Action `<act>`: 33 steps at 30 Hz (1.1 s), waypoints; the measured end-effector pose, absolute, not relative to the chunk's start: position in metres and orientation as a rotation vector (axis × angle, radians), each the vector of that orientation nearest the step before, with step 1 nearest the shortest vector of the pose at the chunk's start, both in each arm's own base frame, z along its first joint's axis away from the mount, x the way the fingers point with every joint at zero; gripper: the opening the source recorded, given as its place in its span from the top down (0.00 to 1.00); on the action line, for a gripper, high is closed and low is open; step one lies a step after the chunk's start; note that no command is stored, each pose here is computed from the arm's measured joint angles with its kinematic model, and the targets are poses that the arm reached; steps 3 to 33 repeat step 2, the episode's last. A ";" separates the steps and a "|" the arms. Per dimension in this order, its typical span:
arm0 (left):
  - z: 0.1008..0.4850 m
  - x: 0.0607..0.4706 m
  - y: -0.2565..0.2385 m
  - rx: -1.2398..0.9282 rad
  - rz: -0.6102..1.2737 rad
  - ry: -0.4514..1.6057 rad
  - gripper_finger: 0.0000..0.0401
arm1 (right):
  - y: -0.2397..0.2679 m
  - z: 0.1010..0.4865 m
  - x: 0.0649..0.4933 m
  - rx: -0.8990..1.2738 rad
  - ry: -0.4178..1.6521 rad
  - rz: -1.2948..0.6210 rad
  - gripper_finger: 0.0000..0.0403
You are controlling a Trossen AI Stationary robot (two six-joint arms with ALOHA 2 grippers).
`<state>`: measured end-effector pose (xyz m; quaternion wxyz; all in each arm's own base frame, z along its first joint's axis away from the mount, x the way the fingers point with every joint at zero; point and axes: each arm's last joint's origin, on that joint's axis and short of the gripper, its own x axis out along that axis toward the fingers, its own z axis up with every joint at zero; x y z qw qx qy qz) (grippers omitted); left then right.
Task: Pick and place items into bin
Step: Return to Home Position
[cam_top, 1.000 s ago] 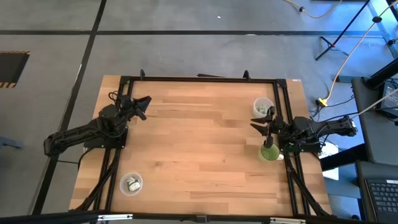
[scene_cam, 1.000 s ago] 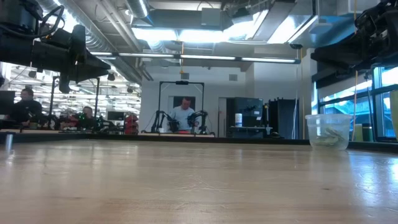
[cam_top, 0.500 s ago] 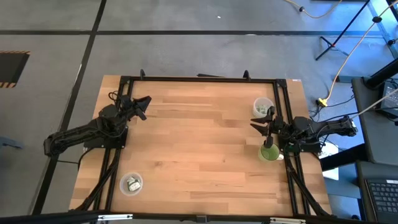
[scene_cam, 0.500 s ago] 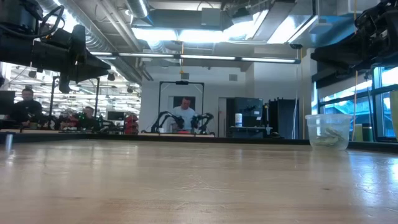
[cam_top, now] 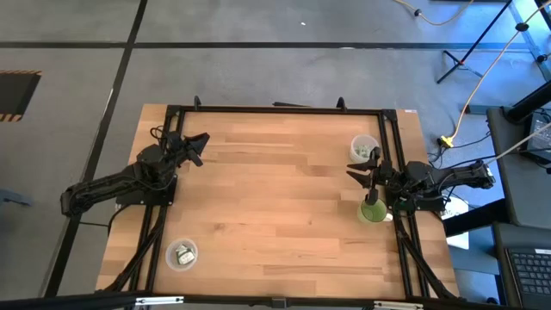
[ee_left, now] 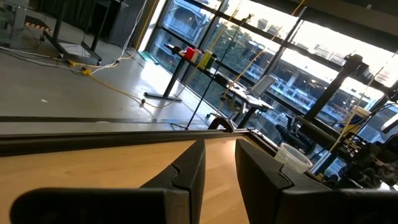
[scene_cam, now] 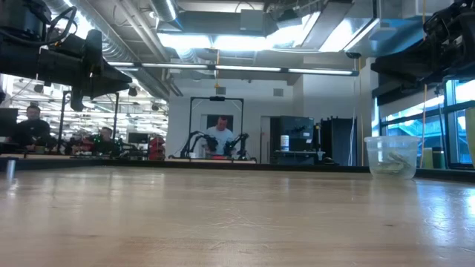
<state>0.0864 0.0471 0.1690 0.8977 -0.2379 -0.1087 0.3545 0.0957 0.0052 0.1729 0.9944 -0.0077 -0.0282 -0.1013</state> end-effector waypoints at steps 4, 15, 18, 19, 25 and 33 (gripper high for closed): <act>0.169 0.086 0.047 -0.493 0.734 -0.226 0.79 | 0.005 0.173 0.096 -0.016 -0.057 -0.203 0.75; 0.169 0.086 0.047 -0.493 0.734 -0.226 0.79 | 0.005 0.173 0.096 -0.016 -0.057 -0.203 0.75; 0.169 0.086 0.047 -0.493 0.734 -0.226 0.79 | 0.005 0.173 0.096 -0.016 -0.057 -0.203 0.75; 0.169 0.086 0.047 -0.493 0.734 -0.226 0.79 | 0.005 0.173 0.096 -0.016 -0.057 -0.203 0.75; 0.169 0.086 0.047 -0.493 0.734 -0.226 0.79 | 0.005 0.173 0.096 -0.016 -0.057 -0.203 0.75; 0.169 0.086 0.047 -0.493 0.734 -0.226 0.79 | 0.005 0.173 0.096 -0.016 -0.057 -0.203 0.75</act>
